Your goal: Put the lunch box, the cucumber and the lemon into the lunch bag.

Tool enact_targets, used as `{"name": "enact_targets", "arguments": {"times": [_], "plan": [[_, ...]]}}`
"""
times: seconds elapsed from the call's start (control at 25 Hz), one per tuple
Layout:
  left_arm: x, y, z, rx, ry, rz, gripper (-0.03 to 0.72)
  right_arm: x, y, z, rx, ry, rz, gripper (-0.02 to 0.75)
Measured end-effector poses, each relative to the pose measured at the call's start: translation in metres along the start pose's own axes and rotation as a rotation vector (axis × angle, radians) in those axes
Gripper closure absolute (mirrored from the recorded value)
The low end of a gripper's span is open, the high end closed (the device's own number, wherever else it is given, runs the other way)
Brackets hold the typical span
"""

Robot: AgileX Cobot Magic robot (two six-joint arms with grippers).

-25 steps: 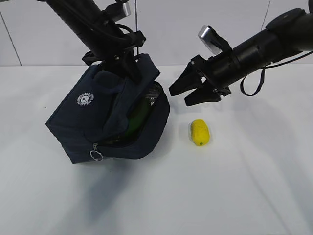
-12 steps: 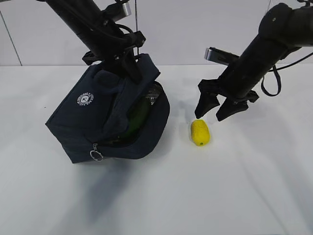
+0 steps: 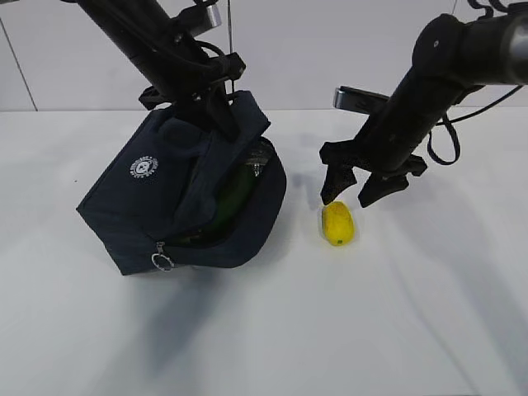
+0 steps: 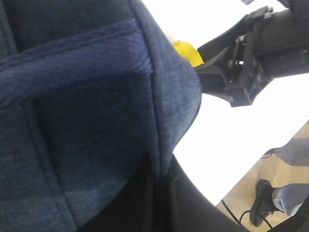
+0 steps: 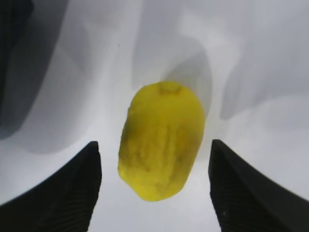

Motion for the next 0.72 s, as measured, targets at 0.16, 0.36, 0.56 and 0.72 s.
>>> {"name": "enact_targets", "arguments": {"times": [0.16, 0.36, 0.56, 0.72], "plan": [[0.0, 0.0, 0.0, 0.0, 0.0, 0.0, 0.698, 0.003, -0.019, -0.003, 0.005, -0.024, 0.046, 0.221], [0.0, 0.0, 0.0, 0.0, -0.001, 0.0, 0.698, 0.005, -0.031, -0.007, 0.007, -0.045, 0.072, 0.223], [0.0, 0.0, 0.0, 0.0, -0.001, 0.002, 0.698, 0.005, -0.035, -0.009, 0.008, -0.054, 0.082, 0.318], [0.0, 0.0, 0.0, 0.001, -0.001, 0.004, 0.698, 0.005, -0.035, -0.009, 0.008, -0.054, 0.083, 0.409]]}}
Point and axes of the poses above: a point on each arm's last joint axis where the gripper is mounted, y pointing back along that axis away from the gripper, z along the wrist's bending axis when the last joint is at zero, x = y × z, the point moved 1 cm from there along -y, pointing out along that axis toward the gripper, and after that the axes turned 1 degree about -y, right-handed, at the moved point
